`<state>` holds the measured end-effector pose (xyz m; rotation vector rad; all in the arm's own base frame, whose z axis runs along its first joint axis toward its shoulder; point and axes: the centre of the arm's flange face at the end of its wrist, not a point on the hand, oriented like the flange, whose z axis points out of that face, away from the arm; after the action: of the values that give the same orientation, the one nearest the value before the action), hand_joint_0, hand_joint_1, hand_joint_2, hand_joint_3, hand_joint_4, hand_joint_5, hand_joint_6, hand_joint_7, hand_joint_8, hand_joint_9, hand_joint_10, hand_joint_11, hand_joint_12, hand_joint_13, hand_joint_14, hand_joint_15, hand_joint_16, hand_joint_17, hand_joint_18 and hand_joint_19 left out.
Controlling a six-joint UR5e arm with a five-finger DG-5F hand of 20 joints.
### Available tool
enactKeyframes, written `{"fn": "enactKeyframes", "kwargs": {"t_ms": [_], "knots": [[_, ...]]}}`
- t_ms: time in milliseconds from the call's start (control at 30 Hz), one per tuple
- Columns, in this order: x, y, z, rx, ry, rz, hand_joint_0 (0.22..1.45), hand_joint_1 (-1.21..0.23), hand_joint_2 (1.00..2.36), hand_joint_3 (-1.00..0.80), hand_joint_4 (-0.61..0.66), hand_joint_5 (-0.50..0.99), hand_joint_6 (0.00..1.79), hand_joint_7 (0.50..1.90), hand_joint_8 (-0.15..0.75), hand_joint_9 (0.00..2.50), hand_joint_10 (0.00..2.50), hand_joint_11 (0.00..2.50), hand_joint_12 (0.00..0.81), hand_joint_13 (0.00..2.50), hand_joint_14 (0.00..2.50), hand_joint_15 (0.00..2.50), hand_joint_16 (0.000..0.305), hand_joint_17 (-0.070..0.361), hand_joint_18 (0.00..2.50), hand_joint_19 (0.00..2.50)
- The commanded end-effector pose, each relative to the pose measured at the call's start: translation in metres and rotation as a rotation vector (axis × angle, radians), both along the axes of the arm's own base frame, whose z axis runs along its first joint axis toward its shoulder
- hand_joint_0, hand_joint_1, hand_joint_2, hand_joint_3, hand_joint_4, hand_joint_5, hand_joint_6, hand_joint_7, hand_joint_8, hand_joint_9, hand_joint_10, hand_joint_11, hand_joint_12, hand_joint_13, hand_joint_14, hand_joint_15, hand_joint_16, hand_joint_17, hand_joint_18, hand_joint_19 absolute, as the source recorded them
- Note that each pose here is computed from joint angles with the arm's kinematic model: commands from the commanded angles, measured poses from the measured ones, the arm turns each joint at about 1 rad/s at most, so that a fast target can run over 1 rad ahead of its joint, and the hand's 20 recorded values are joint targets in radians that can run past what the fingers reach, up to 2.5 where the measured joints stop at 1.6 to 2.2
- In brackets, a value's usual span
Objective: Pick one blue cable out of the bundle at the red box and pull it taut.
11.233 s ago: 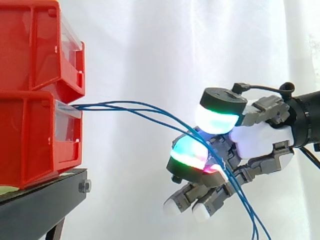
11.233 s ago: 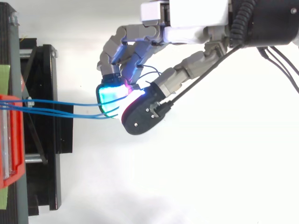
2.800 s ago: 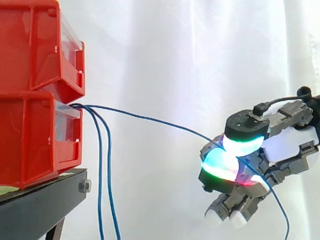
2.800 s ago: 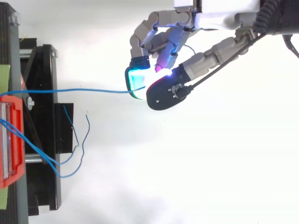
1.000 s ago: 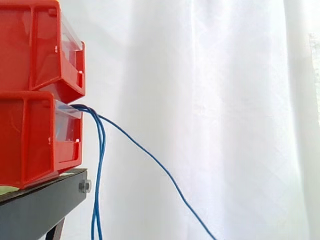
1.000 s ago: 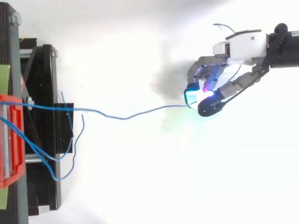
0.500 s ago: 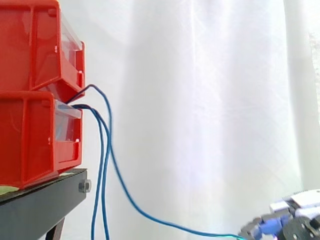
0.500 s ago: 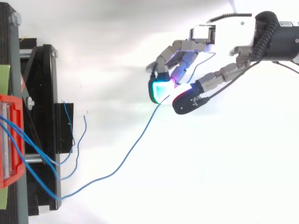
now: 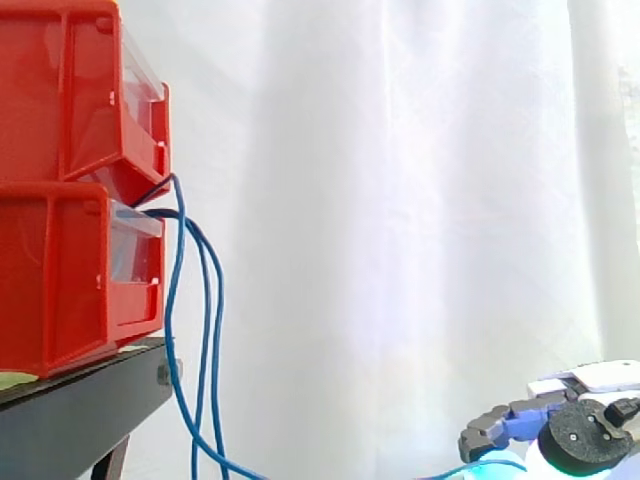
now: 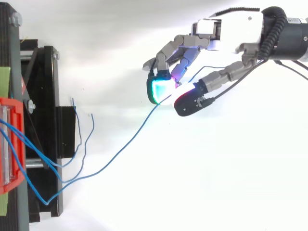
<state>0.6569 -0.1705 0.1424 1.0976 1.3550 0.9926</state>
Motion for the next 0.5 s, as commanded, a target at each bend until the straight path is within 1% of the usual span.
{"fn": "enactKeyframes", "kwargs": {"t_ms": [0,367,467], "knots": [[0.0002,0.0007,0.0003,0.000,-0.001,0.001,0.63,-0.79,1.02,-0.08,0.02,-0.14,0.91,1.03,0.365,0.92,0.01,1.04,0.367,0.41,0.01,0.12,0.050,0.112,0.46,0.17],[-0.0003,0.0007,-0.0014,0.000,0.002,0.001,0.63,-0.79,1.02,-0.08,0.02,-0.14,0.91,1.03,0.362,0.91,0.01,1.03,0.365,0.41,0.00,0.12,0.050,0.112,0.45,0.17],[0.0002,0.0007,0.0003,0.000,-0.001,0.001,0.63,-0.79,1.02,-0.08,0.02,-0.14,0.91,1.03,0.362,0.91,0.01,1.04,0.365,0.41,0.00,0.12,0.050,0.112,0.46,0.17]]}}
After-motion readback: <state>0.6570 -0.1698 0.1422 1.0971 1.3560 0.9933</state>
